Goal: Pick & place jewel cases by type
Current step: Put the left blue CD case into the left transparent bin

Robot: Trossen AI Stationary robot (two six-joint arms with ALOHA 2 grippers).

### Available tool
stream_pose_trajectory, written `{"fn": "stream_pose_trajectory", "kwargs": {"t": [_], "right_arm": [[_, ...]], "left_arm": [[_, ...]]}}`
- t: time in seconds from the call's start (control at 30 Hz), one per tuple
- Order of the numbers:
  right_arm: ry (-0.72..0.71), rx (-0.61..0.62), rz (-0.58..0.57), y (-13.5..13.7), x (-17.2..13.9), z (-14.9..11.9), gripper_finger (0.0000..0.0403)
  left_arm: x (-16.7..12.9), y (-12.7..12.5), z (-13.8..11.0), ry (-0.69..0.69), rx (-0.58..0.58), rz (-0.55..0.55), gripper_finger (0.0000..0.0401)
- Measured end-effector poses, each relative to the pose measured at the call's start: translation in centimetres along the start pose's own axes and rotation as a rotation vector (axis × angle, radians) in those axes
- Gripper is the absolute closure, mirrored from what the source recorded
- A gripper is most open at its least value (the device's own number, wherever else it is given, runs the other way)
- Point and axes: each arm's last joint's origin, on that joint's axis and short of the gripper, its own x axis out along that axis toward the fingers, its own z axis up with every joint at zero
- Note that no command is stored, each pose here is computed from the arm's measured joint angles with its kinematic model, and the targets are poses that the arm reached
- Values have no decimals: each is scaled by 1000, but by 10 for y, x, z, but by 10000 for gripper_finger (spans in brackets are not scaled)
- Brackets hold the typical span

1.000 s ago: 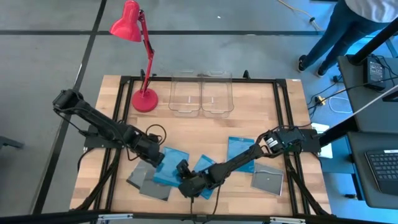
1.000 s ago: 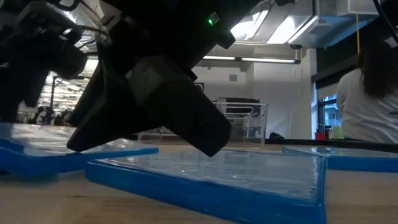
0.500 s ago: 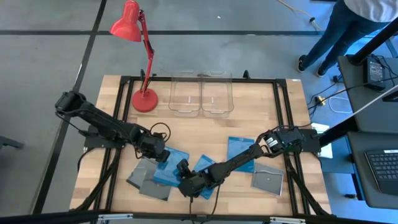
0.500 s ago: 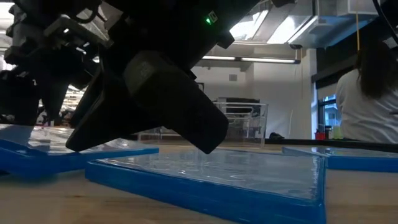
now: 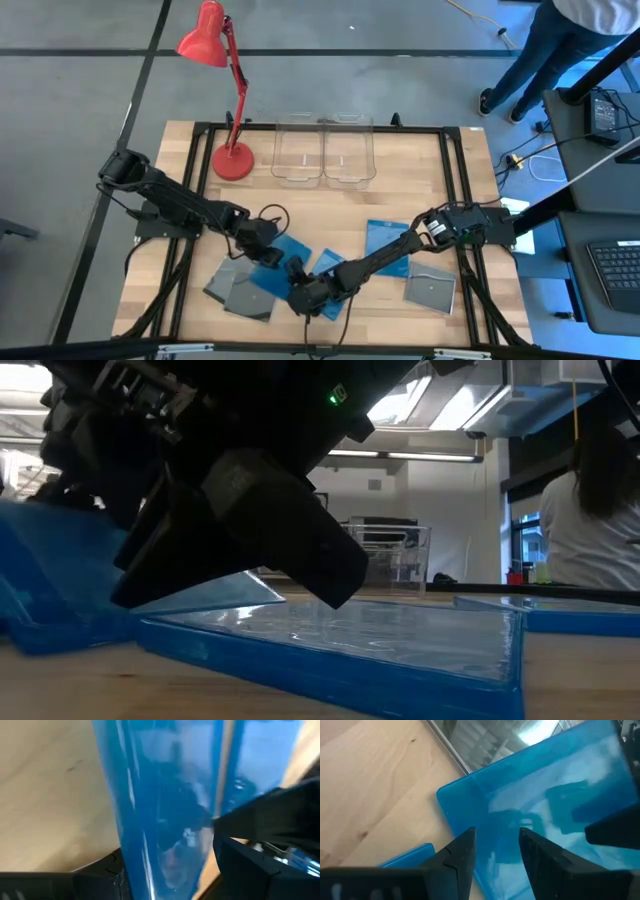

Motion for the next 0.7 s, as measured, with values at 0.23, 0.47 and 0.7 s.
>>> {"fn": "stream_pose_trajectory", "kwargs": {"t": [0.23, 0.47, 0.7], "right_arm": [[14, -2, 0, -1, 1, -2, 248], [65, -19, -44, -1, 0, -5, 248], [124, -37, -77, -6, -12, -5, 248]], "left_arm": [[-3, -2, 0, -3, 11, -16, 258], [-4, -4, 1, -32, 33, -33, 356], [-15, -5, 6, -58, 42, -53, 389]]}}
